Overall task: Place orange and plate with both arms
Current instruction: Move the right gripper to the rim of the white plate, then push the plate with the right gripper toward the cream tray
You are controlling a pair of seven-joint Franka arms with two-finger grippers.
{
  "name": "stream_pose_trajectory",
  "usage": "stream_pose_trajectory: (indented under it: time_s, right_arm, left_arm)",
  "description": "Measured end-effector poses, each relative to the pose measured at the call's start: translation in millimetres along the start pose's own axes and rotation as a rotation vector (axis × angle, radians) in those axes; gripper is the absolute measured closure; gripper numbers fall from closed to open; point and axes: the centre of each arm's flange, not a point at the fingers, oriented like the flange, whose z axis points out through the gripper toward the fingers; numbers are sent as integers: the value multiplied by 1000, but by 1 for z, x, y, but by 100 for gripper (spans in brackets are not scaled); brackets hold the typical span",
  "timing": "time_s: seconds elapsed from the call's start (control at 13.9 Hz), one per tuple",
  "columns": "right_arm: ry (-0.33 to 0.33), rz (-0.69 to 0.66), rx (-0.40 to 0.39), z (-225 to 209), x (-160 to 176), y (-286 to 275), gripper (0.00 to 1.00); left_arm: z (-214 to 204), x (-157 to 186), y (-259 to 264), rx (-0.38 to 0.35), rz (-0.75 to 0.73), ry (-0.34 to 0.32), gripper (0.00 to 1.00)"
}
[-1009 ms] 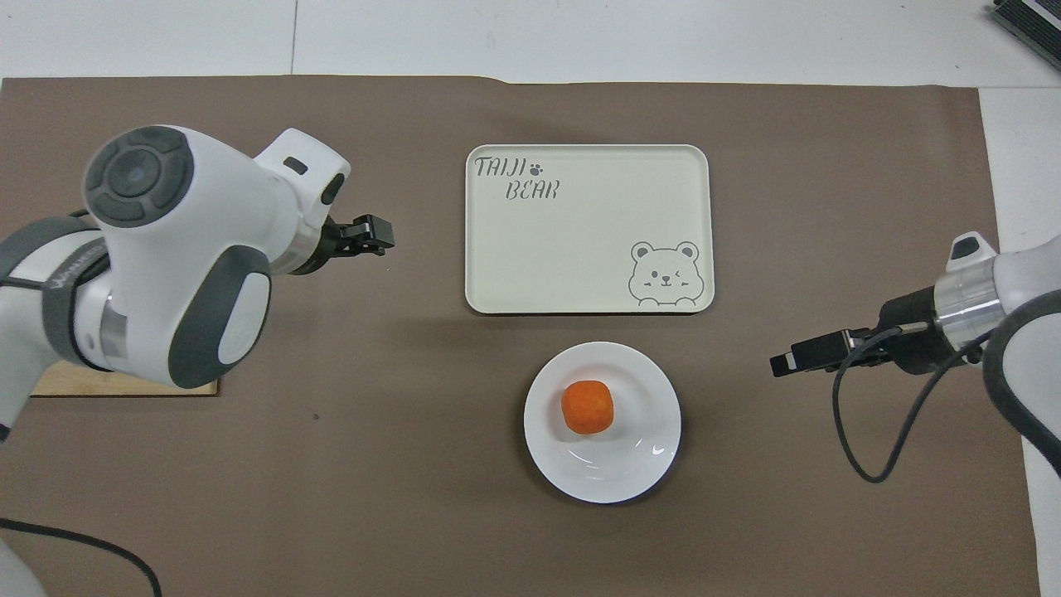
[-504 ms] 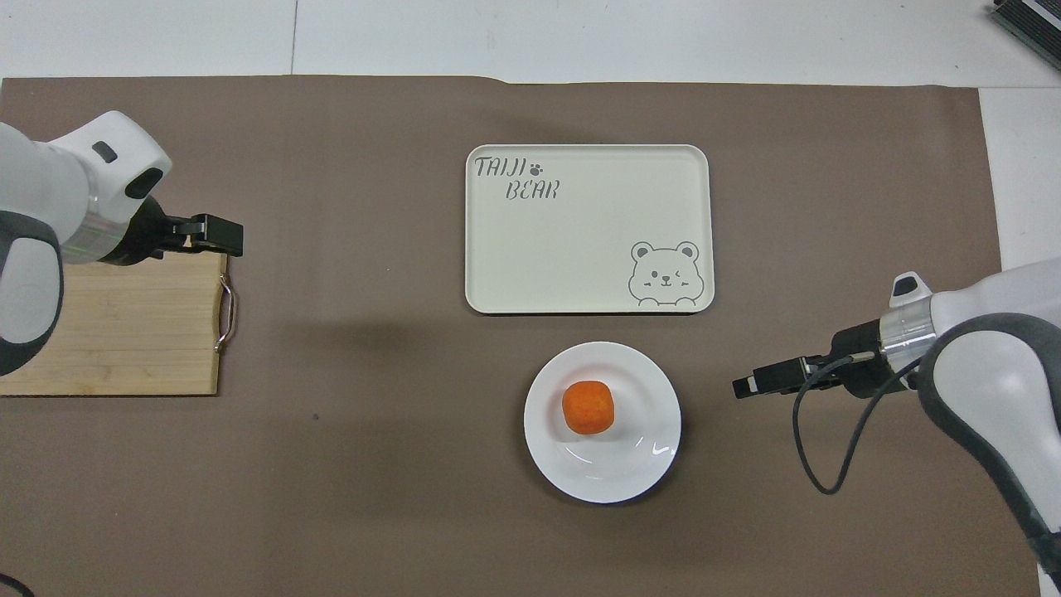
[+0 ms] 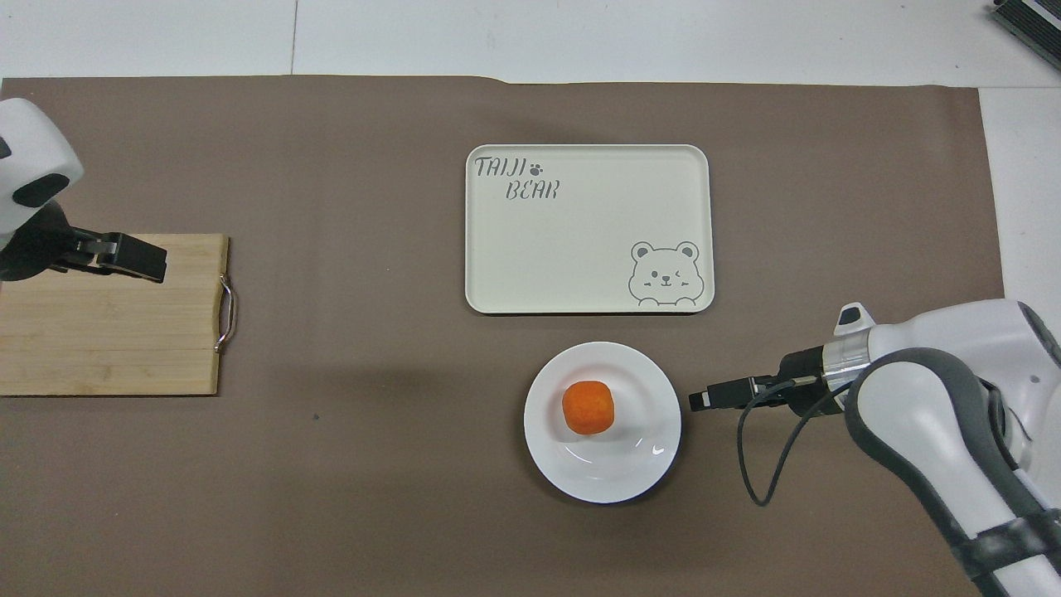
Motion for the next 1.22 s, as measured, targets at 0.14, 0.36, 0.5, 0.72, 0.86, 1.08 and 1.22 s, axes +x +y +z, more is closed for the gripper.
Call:
stream_pose_trajectory:
  time_s: [0.14,0.36,0.5,0.72,0.86,1.08,1.22]
  right_arm:
    - [23,30,25,16,-7,11,0]
    - [43,60,48,43,-13,10,0]
    - [53,71,70,60,-15,10,0]
    - [52,75,80,75,-16,22,0]
    - [50,82,82,78,-17,25,0]
    - [67,108,115,83,-17,20,0]
    - [77,110,115,92,-18,14,0]
  left_arm:
    - [-4,-1,-4,-9,-4,-3,0]
    - [0,-1,-15,-22,-24,-9,0]
    - [0,-1,-17,-24,-27,-9,0]
    - [0,-1,-17,-25,-27,-9,0]
    - [0,-1,-17,-25,-27,-9,0]
    - [0,-1,-17,-25,-27,-9,0]
    - [0,-1,-17,-25,-27,-9,0]
